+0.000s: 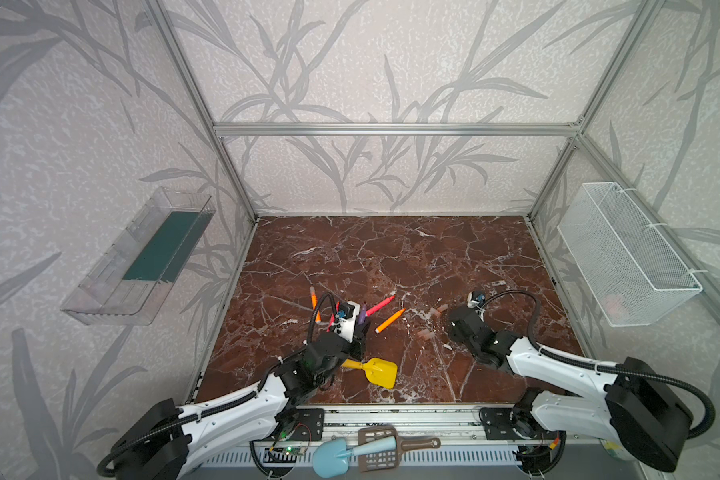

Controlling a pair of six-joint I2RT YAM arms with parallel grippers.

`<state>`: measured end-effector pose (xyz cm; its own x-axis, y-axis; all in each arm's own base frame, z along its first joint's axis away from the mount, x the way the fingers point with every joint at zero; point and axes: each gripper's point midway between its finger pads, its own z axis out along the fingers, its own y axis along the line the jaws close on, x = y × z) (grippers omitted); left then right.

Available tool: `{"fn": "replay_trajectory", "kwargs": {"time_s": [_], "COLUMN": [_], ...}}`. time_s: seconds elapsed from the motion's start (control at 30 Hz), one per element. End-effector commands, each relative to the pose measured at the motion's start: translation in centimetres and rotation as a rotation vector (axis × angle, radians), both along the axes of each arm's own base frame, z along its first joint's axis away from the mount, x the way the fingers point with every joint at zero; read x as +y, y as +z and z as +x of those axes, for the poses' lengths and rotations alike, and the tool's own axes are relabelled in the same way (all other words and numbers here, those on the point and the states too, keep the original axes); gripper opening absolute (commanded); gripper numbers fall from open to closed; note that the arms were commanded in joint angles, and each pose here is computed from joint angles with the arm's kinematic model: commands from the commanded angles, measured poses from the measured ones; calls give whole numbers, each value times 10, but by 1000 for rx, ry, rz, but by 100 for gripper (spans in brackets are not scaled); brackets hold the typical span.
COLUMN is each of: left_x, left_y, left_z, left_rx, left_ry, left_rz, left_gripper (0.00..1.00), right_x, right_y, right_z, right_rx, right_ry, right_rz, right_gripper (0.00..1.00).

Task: Insert the pens into the pen caps
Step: 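Lower the right gripper and grasp a pink cap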

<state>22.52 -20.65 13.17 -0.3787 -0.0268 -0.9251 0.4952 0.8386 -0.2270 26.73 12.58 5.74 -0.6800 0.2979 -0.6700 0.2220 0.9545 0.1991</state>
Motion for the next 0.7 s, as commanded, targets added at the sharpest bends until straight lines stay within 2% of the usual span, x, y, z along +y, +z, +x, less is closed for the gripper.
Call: {"fn": "replay_trajectory", "kwargs": {"time_s": [0.0,0.27,0.67], "left_x": [-6,-4,-8], "left_y": [18,17,17], "left_z": [4,5,5], "left_rx": [-33,-38,-33], "left_ry": [-9,-4,-13], "left_rz": [-26,-11,-15], "left_gripper": [0,0,0], "right_x": [8,-5,-19], "right_y": [0,-27,-38], "right_z": [17,26,19], "right_rx": [9,83,112], "right_ry": [-14,-76,-98], "right_rz": [4,-57,-87], "right_gripper": [54,51,26]}}
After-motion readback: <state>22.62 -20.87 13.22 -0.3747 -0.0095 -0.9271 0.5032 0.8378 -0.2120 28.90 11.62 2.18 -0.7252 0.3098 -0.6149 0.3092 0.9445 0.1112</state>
